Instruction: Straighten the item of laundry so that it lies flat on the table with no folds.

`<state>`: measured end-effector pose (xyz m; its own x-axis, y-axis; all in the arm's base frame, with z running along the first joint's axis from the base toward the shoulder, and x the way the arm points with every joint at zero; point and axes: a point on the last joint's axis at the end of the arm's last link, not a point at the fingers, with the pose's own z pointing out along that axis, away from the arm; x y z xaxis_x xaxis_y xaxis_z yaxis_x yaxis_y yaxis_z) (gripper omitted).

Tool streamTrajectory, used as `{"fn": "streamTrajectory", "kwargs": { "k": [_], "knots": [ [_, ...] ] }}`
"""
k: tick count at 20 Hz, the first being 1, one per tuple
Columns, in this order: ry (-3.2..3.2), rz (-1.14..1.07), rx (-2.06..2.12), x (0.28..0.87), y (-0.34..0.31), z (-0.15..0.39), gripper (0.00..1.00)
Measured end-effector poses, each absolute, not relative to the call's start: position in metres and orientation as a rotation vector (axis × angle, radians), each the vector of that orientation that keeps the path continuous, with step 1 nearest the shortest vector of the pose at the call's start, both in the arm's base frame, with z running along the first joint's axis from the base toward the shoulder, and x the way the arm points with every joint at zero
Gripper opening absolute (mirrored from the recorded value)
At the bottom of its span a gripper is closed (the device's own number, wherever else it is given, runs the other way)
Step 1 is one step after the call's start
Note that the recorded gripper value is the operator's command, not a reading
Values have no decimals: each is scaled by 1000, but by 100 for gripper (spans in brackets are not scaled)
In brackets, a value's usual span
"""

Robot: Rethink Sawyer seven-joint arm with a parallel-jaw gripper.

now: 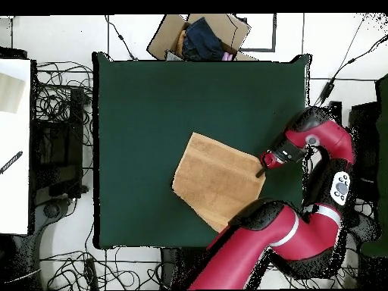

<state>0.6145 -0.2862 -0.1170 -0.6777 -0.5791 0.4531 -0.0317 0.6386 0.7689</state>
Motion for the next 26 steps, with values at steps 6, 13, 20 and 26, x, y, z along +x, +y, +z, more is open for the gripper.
{"fn": "streamTrajectory", "kwargs": {
  "k": [6, 13, 20, 26],
  "knots": [
    [-2150, -1005, 488, 616, -290, -117, 0],
    [-2163, -1015, 504, 619, -296, -115, 0],
    [-2164, -1028, 530, 621, -299, -115, 0],
    [-2165, -1026, 546, 623, -300, -114, 0]
  ]
}}
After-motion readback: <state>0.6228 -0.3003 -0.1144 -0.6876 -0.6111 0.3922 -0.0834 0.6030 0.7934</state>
